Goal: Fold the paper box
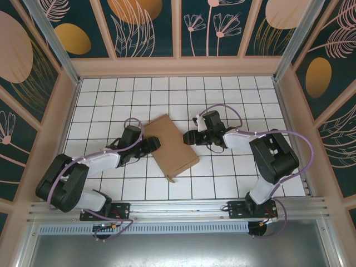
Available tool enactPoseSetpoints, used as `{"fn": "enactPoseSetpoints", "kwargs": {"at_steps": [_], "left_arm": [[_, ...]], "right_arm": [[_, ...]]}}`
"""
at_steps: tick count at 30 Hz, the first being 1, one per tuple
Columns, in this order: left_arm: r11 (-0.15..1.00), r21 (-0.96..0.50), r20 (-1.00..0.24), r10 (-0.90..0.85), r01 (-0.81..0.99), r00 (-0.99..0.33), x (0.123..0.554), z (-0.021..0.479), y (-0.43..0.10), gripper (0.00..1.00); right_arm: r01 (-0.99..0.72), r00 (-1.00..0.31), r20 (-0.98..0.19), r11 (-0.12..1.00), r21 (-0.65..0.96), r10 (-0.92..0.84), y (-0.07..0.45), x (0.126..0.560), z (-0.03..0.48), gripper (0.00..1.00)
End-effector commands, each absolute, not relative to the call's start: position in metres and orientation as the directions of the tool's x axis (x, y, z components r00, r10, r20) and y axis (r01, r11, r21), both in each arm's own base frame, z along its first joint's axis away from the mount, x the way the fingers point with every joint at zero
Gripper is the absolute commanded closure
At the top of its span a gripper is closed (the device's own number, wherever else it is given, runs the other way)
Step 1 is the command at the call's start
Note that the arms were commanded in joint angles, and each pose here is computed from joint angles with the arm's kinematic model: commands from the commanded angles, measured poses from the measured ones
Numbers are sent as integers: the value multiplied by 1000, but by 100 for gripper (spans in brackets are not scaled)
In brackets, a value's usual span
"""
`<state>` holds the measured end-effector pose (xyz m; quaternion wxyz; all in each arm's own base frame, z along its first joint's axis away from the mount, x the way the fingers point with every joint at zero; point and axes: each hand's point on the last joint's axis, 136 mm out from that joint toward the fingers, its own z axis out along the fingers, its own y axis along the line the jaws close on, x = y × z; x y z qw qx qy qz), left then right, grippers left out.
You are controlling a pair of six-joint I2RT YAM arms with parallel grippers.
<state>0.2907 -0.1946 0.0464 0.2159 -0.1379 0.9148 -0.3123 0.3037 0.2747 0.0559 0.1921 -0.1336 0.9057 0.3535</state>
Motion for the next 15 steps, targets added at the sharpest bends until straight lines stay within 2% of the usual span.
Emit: {"fn": "enactPoseSetpoints", "kwargs": {"at_steps": [1, 11, 15], "left_arm": [[761, -647, -351, -349, -44, -869, 308, 68, -205, 30], [789, -613, -405, -366, -48, -837, 301, 91, -186, 28], [803, -592, -409, -381, -76, -829, 290, 82, -174, 28]], "right_arm": [[-401, -897, -412, 685, 608, -159, 278, 284, 63, 45], [-392, -895, -417, 731, 558, -161, 277, 301, 55, 42], [-343, -914, -387, 739, 579, -122, 268, 309, 40, 47]]}}
